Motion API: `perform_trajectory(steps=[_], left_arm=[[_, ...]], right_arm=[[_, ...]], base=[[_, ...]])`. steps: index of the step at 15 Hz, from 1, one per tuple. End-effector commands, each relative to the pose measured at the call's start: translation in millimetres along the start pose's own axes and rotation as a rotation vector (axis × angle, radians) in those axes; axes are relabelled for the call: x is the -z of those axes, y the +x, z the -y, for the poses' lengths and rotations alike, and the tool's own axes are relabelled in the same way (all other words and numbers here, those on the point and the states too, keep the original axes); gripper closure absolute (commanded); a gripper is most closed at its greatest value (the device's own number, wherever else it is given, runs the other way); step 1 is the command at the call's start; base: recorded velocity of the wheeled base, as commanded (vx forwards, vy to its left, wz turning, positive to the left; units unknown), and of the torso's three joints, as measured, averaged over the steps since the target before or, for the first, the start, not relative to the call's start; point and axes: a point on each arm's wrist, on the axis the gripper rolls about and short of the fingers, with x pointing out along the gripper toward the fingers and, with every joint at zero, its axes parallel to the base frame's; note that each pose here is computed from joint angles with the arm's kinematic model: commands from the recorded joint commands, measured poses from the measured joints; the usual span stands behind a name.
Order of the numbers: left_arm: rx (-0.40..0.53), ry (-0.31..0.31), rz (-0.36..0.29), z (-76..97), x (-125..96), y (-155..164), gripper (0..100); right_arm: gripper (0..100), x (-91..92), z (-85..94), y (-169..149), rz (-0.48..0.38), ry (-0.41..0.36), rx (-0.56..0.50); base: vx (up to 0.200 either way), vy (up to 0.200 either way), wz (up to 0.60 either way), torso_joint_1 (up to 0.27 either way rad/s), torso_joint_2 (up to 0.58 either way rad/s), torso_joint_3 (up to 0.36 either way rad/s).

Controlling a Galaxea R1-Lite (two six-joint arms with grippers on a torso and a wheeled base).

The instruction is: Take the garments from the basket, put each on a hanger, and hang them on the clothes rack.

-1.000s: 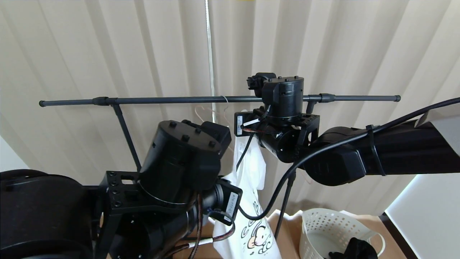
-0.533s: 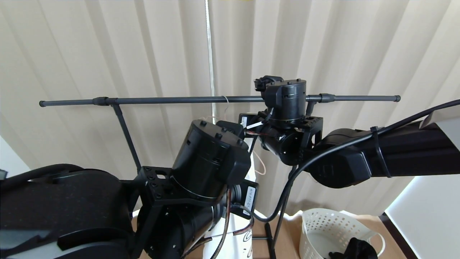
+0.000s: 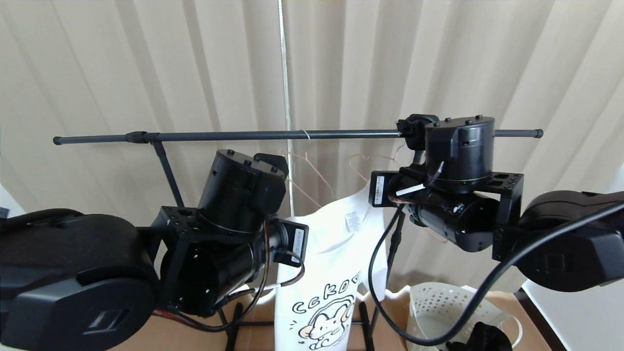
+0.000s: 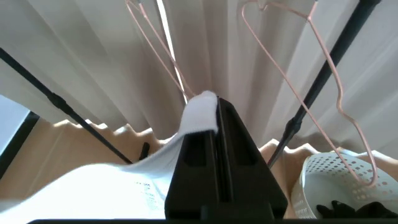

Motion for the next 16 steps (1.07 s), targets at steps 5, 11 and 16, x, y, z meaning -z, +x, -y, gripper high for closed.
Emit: perform_trajectory(steps=[5, 11, 16], left_arm=[[0.033, -0.008, 0.017, 0.9, -7.0, 33.3, 100], [0.078, -0.009, 0.025, 2.8, -12.8, 35.4, 100], [0.077, -0.009, 0.021, 0.7, -11.3, 30.9, 0]], right_arm=[[100, -2.1, 8.1, -13.0, 0.006, -0.043, 0.01], [100, -0.2, 16.3, -9.7, 0.009, -0.086, 0.055], [100, -6.4, 25.9, -4.6, 0.023, -0.072, 0.088]], base=[[0.0, 0.0, 0.0, 0.0, 0.0, 0.0], [0.0, 0.0, 0.0, 0.0, 0.0, 0.0], [0.0, 0.0, 0.0, 0.0, 0.0, 0.0]])
